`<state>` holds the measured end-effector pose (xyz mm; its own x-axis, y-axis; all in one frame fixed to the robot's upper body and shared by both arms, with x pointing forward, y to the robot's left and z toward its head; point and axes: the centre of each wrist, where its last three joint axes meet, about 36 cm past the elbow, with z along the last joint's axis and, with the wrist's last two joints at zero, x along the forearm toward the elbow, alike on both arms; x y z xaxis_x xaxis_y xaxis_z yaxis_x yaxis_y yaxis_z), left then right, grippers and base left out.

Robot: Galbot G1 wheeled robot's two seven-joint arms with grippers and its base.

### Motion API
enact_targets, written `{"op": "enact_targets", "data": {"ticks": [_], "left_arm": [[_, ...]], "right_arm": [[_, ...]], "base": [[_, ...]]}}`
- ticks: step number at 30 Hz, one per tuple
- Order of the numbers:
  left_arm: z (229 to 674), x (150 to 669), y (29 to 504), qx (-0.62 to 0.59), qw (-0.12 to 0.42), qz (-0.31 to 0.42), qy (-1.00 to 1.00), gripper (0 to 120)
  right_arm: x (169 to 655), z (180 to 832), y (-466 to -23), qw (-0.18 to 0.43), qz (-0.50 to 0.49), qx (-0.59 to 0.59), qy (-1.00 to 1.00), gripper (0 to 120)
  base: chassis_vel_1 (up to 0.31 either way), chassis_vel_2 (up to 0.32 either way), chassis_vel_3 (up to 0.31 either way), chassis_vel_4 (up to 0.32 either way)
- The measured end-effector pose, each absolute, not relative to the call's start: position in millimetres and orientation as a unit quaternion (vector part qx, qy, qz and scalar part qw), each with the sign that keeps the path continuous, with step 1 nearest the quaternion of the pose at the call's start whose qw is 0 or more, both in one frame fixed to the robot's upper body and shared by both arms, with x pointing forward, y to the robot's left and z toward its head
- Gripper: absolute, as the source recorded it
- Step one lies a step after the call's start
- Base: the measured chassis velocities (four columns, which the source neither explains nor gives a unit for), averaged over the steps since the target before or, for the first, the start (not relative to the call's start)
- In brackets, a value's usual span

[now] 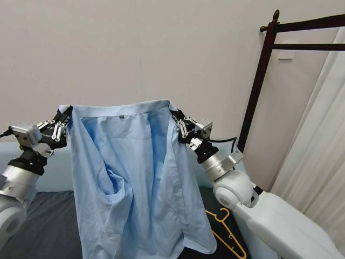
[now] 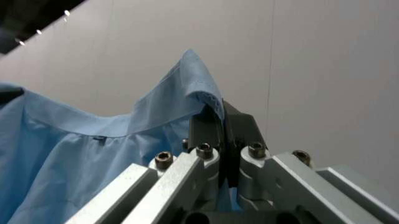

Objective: Pick up the clothes from the sofa and hang them on the clothes hanger.

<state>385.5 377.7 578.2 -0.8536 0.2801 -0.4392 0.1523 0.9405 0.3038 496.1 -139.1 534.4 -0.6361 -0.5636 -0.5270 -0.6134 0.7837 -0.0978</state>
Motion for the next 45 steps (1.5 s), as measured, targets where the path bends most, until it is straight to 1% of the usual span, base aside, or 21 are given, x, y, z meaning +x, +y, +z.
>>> {"op": "enact_targets", "data": {"ticks": [2,3,6,7,10,13,15,18,22,23,25,27,29,31,32,33,35,37,41,42,45], "left_arm": [[536.6,376.2,368.8,0.114,0.206,0.134,0.963,0],[536.6,376.2,368.8,0.114,0.206,0.134,0.963,0],[482.3,365.3,360.7,0.1,0.15,0.147,0.973,0],[482.3,365.3,360.7,0.1,0.15,0.147,0.973,0],[440.9,362.2,363.0,0.071,0.109,0.176,0.976,0],[418.5,361.9,366.9,0.068,0.096,0.19,0.975,0],[393.7,363.3,375.6,0.083,0.107,0.211,0.968,0],[379.7,363.9,378.8,0.091,0.115,0.223,0.964,0],[375.4,365.9,377.7,0.094,0.122,0.212,0.965,0],[375.4,365.9,377.7,0.094,0.122,0.212,0.965,0],[376.0,367.8,379.2,0.094,0.123,0.212,0.965,0],[375.6,368.1,379.7,0.093,0.122,0.212,0.965,0],[372.8,368.0,379.4,0.092,0.117,0.211,0.966,0],[370.6,368.0,377.2,0.092,0.115,0.209,0.967,0],[370.6,368.0,377.2,0.092,0.115,0.209,0.967,0],[368.9,368.5,375.9,0.092,0.114,0.207,0.967,0],[366.7,370.0,375.4,0.093,0.11,0.207,0.968,0],[366.1,370.6,375.4,0.093,0.109,0.207,0.968,0],[364.0,373.6,375.9,0.094,0.103,0.207,0.968,0],[363.2,374.7,376.2,0.094,0.1,0.207,0.969,0],[361.1,375.7,376.4,0.095,0.096,0.207,0.969,0]], "right_arm": [[492.3,483.9,-138.6,0.245,0.028,-0.318,0.916,0],[492.3,483.9,-138.6,0.245,0.028,-0.318,0.916,0],[483.6,408.5,-137.4,0.21,0.007,-0.317,0.925,0],[483.6,408.5,-137.4,0.21,0.007,-0.317,0.925,0],[473.4,351.5,-143.2,0.175,-0.018,-0.315,0.932,0],[464.3,323.9,-145.7,0.145,-0.023,-0.313,0.938,0],[456.3,300.7,-147.2,0.12,-0.03,-0.308,0.943,0],[452.9,284.6,-150.6,0.104,-0.042,-0.298,0.948,4],[450.1,273.0,-160.2,0.067,-0.041,-0.261,0.962,21],[450.1,273.0,-160.2,0.067,-0.041,-0.261,0.962,21],[451.3,273.2,-169.7,0.015,-0.056,-0.196,0.979,32],[452.0,274.3,-172.8,-0.008,-0.06,-0.17,0.984,32],[455.3,280.0,-184.4,-0.088,-0.056,-0.1,0.99,47],[460.4,285.0,-194.1,-0.156,-0.05,-0.067,0.984,54],[460.4,285.0,-194.1,-0.156,-0.05,-0.067,0.984,54],[466.6,289.4,-202.0,-0.194,-0.046,-0.055,0.978,60],[475.2,292.4,-212.4,-0.225,-0.041,-0.052,0.972,69],[477.3,292.3,-215.6,-0.231,-0.039,-0.056,0.971,72],[482.0,289.5,-226.9,-0.239,-0.042,-0.081,0.967,86],[484.0,286.3,-232.4,-0.244,-0.051,-0.086,0.964,93],[496.4,279.0,-253.1,-0.297,-0.074,-0.075,0.949,100]], "base": [[0.0,0.0,0.0,0.0],[0.0,0.0,0.0,0.0],[0.0,0.0,0.0,0.0],[0.0,0.0,0.0,0.0],[0.0,0.0,0.0,0.0],[0.0,0.0,0.0,0.0],[0.0,0.0,0.0,0.0],[0.0,0.0,0.0,0.0],[0.0,0.0,0.0,0.0],[0.0,0.0,0.0,0.0],[0.0,0.0,0.0,0.0],[0.0,0.0,0.0,0.0],[0.0,0.0,0.0,0.0],[0.0,0.0,0.0,0.0],[0.0,0.0,0.0,0.0],[0.0,0.0,0.0,0.0],[0.0,0.0,0.0,0.0],[0.0,0.0,0.0,0.0],[0.0,0.0,0.0,0.0],[0.0,0.0,0.0,0.0],[0.0,0.0,0.0,0.0]]}}
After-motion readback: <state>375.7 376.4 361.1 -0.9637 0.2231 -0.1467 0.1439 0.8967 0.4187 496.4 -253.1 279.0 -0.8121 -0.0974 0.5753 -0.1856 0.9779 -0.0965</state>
